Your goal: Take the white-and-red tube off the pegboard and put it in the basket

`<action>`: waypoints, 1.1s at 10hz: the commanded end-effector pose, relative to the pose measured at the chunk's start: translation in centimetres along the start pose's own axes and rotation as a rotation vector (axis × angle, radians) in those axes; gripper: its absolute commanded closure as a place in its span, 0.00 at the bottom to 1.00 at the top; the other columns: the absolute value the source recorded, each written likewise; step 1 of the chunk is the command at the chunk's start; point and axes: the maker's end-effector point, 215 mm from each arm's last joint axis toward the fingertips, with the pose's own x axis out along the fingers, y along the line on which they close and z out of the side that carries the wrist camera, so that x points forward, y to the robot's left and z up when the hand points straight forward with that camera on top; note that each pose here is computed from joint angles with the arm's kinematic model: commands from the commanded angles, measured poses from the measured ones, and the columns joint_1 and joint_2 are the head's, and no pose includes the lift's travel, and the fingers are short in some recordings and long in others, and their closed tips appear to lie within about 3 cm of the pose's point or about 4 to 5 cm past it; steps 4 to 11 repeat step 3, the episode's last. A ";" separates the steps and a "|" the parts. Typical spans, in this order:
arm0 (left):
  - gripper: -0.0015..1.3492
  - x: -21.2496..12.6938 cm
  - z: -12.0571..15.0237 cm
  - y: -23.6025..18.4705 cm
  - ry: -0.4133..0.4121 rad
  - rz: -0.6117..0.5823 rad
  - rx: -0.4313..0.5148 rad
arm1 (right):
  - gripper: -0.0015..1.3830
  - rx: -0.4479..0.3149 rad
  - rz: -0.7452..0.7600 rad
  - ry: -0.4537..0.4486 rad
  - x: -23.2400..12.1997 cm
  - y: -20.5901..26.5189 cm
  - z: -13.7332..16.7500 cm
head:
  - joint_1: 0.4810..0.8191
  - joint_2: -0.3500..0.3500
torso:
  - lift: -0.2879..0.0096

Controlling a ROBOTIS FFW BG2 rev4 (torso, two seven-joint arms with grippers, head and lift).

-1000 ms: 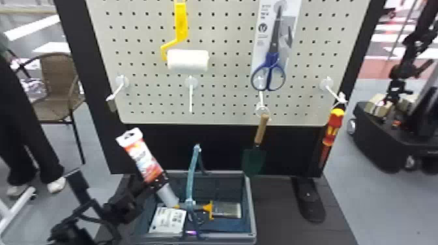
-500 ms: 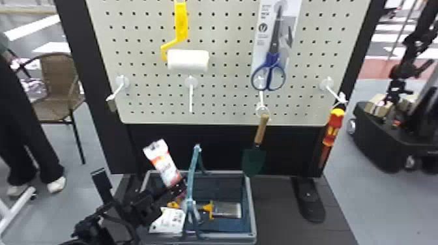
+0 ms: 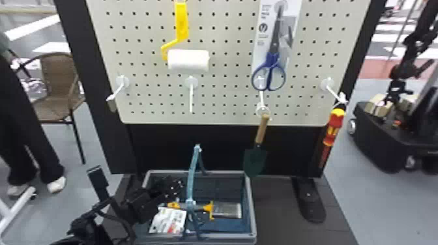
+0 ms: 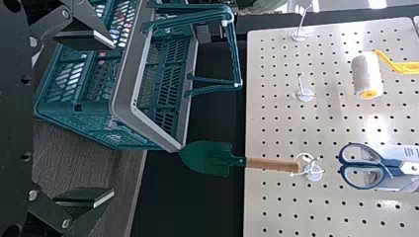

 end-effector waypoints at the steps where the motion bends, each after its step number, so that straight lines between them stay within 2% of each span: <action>1: 0.23 0.1 0.0 -0.1 -0.001 -0.001 -0.001 | 0.17 0.001 0.000 0.001 0.0 0.0 -0.1 | 0.20 0.50 | 0.63; 11: 0.23 0.1 0.6 0.0 -0.013 0.001 0.019 | 0.17 0.000 0.000 -0.001 0.0 0.0 0.0 | 0.20 0.50 | 0.63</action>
